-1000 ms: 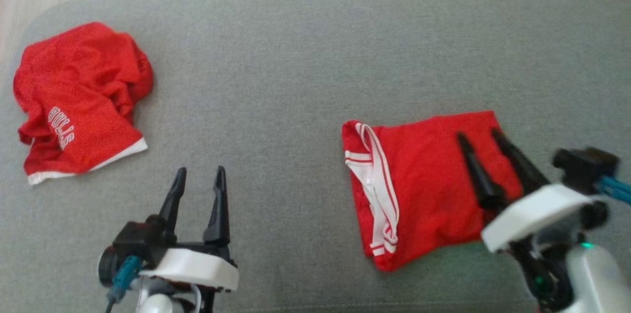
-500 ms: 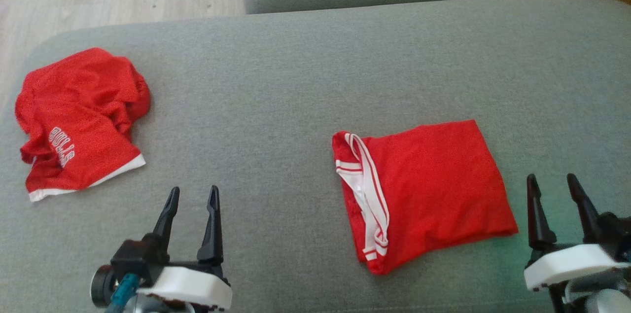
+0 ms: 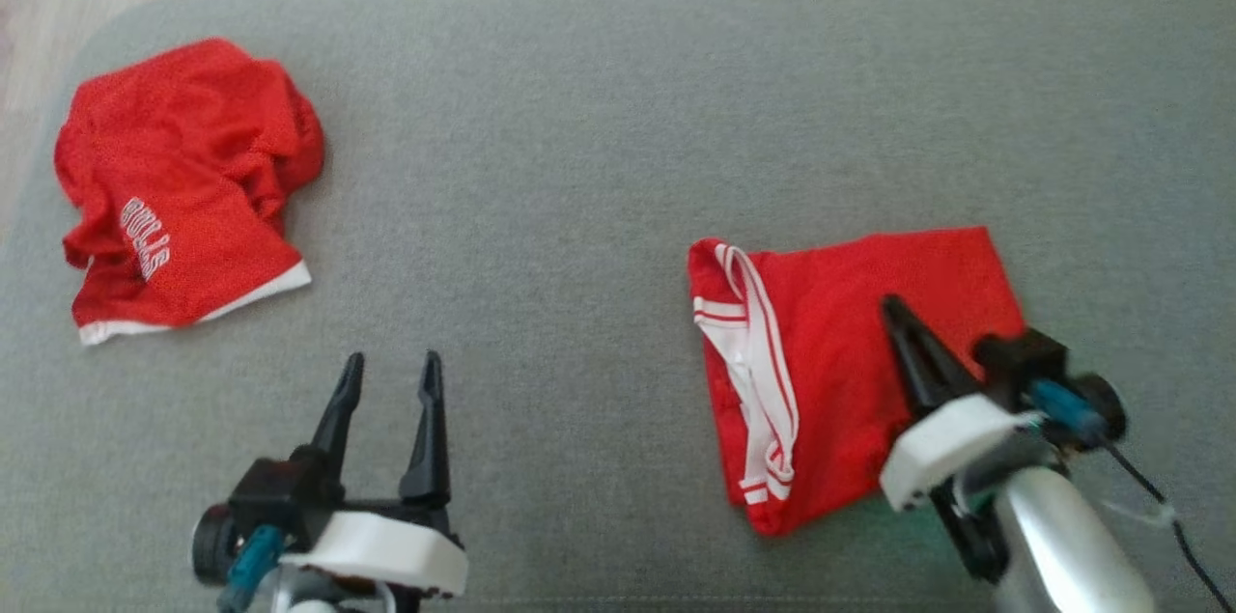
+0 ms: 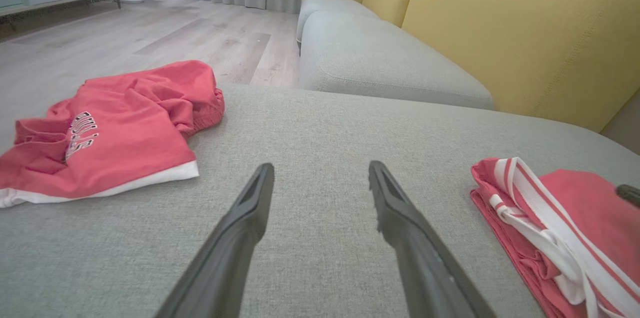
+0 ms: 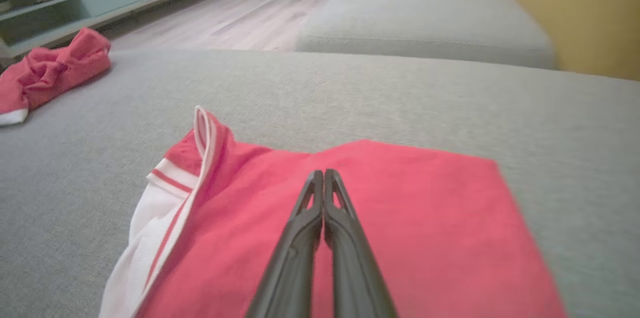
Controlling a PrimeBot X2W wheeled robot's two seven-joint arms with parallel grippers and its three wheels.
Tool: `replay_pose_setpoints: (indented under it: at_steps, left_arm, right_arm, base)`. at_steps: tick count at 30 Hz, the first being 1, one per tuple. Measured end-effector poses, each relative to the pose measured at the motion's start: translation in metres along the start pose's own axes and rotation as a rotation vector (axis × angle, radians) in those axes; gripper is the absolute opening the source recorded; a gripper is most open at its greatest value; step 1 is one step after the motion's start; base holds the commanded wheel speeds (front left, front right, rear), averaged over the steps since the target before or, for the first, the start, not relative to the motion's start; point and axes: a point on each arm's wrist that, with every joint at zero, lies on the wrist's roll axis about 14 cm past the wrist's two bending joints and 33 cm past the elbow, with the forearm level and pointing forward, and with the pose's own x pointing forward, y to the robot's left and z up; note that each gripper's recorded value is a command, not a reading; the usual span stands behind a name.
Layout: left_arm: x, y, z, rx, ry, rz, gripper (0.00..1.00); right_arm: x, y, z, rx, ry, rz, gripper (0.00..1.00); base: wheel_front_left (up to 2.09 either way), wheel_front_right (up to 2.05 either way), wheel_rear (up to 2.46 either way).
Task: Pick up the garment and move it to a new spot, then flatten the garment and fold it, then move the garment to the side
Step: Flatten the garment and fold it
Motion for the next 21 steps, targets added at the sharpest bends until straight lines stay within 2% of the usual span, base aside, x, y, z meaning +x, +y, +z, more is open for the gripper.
replay_pose_setpoints:
  at_steps: [9, 13, 21]
  left_arm:
    - [0.007, 0.014, 0.004, -0.01, -0.009, 0.055, 1.0]
    - [0.004, 0.019, 0.002, -0.015, -0.004, 0.072, 1.0]
    - [0.001, 0.017, 0.004, -0.018, -0.008, 0.073, 1.0]
  right_arm:
    - [0.03, 0.056, -0.042, -0.059, 0.166, 0.188, 0.0]
    - [0.038, 0.08, -0.039, -0.077, 0.162, 0.259, 0.0]
    - [0.041, 0.104, -0.038, -0.122, 0.171, 0.344, 0.0]
  base:
    - [0.0, 0.0, 0.0]
    - [0.0, 0.0, 0.0]
    - [0.0, 0.0, 0.0]
